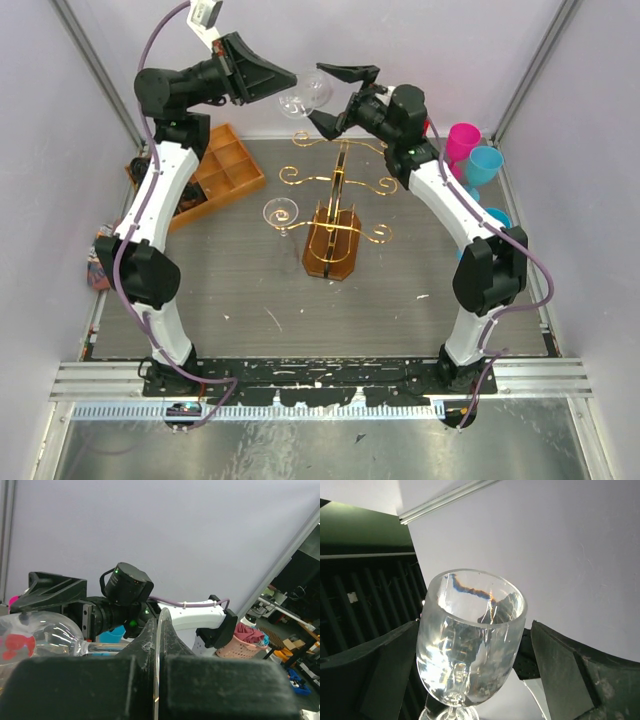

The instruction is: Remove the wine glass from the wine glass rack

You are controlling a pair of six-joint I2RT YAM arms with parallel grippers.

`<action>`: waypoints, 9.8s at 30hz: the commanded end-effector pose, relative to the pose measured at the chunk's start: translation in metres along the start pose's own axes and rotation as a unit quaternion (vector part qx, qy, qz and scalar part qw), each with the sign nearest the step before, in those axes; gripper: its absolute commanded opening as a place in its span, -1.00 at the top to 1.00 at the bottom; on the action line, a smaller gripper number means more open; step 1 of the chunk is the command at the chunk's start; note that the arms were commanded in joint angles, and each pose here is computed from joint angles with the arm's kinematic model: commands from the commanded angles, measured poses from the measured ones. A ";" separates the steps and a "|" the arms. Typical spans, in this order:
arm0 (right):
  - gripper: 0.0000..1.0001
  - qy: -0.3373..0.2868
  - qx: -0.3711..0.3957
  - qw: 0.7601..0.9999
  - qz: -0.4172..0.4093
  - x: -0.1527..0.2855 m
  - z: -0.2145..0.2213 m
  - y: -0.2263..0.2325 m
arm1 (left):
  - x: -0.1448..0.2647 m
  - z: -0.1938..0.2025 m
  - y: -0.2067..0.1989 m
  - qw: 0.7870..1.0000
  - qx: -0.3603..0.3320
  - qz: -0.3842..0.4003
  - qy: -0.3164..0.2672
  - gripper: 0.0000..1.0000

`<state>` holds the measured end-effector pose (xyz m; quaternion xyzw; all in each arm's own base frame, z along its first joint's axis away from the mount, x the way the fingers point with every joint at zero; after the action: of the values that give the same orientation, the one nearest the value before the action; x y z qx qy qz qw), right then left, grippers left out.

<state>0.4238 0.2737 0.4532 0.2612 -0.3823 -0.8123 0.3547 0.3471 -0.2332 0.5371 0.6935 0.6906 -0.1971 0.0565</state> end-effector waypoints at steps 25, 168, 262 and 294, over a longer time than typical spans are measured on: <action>-0.24 0.080 -0.032 0.991 -0.100 0.007 0.029 0.030 | 0.008 0.004 -0.001 1.000 -0.008 0.014 0.025 0.96; -0.84 -0.463 0.642 0.557 0.252 0.253 -0.113 -0.075 | 0.176 0.180 -0.067 0.836 0.254 -0.455 0.173 0.10; -0.96 -0.258 0.528 0.783 0.204 0.212 0.028 -0.033 | 0.027 0.076 -0.084 0.973 0.162 -0.141 0.089 1.00; -0.91 0.073 0.083 0.987 0.116 0.088 0.105 -0.066 | 0.032 0.053 -0.139 0.988 -0.086 0.009 0.129 1.00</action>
<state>0.2752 0.2840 0.4133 0.2667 -0.4753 -0.6884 0.4787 0.2003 -0.2179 0.4949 0.7063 0.7004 -0.1010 -0.0220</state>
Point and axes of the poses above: each gripper's point midway between its finger pads, its own x axis back along the fingers, its own y axis along the line the jaws close on, z = x × y, the point moved 4 cm from there along x, back along the fingers, and after that the axes turned 13 degrees about -x, right-handed, at the moved point
